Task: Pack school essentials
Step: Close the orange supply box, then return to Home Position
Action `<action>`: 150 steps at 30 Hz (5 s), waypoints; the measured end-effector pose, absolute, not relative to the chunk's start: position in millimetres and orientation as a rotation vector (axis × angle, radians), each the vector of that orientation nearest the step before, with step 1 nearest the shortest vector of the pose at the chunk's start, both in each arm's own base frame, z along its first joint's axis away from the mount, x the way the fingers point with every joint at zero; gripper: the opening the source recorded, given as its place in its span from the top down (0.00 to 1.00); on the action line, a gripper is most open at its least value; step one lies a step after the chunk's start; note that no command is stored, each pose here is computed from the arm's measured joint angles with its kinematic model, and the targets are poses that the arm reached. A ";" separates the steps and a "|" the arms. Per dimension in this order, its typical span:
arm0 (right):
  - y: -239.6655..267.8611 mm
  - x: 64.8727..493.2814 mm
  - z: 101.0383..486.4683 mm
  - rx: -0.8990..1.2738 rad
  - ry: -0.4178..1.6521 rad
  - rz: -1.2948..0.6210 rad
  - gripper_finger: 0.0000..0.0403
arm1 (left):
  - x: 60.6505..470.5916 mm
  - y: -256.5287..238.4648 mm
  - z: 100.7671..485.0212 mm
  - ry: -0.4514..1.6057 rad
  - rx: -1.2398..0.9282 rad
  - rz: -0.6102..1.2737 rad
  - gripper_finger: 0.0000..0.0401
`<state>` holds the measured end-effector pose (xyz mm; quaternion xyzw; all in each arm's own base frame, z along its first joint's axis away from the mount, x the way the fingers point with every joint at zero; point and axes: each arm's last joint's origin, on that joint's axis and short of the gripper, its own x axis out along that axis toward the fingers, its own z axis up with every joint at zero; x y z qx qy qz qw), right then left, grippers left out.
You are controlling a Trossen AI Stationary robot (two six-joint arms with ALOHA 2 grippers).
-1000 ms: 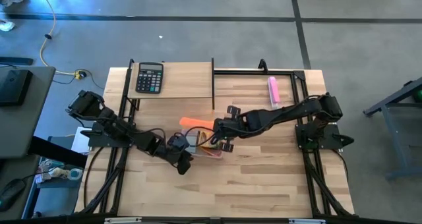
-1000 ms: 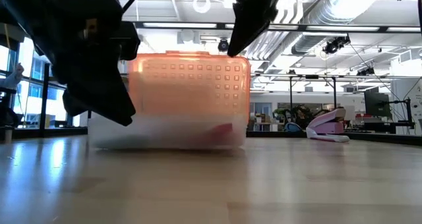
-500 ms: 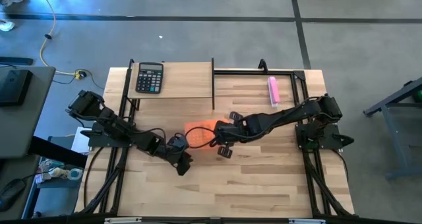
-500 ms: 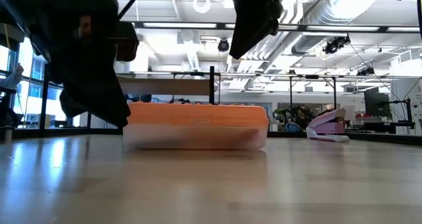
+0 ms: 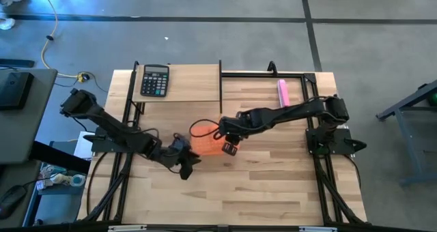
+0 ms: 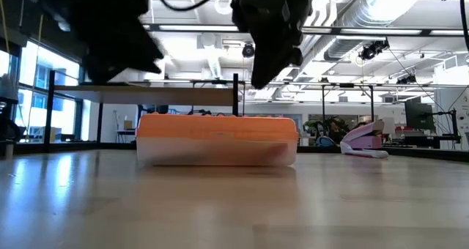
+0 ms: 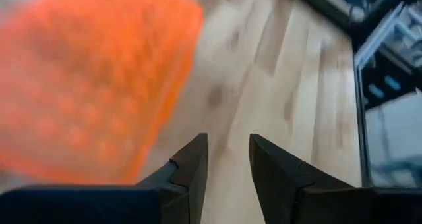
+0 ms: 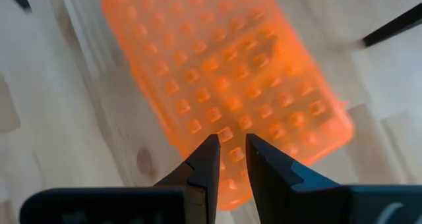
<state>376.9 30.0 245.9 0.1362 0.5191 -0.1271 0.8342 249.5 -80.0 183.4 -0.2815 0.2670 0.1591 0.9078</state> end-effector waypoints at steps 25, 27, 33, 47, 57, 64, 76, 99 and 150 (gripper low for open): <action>2.0 388.4 202.5 0.430 1.256 -0.340 0.84 | 273.7 -15.1 155.6 0.734 -0.505 0.466 0.97; 2.3 389.4 200.2 0.441 1.265 -0.341 0.84 | 274.1 -15.1 152.5 0.747 -0.506 0.475 0.99; 3.6 390.8 187.4 0.496 1.327 -0.351 0.84 | 275.4 -15.1 146.2 0.774 -0.512 0.484 1.00; 36.0 384.6 192.8 0.621 1.332 -0.425 0.85 | 276.9 -26.6 147.7 0.768 -0.558 0.388 0.99; 51.0 383.7 192.6 0.639 1.324 -0.438 0.85 | 274.8 -44.6 147.6 0.764 -0.545 0.362 0.99; 52.0 384.3 194.3 0.646 1.320 -0.448 0.85 | 274.8 -44.7 147.6 0.762 -0.553 0.360 0.99; 45.7 385.2 219.9 0.514 1.343 -0.511 0.85 | 268.9 -34.4 166.1 0.741 -0.581 0.331 0.99; 26.1 393.9 272.7 0.460 1.255 -0.527 0.85 | 227.9 -16.2 246.5 0.512 -0.546 0.126 0.99; -35.0 204.9 427.4 0.162 0.533 -0.540 0.85 | 99.3 -2.4 169.3 -0.034 -0.344 0.057 0.99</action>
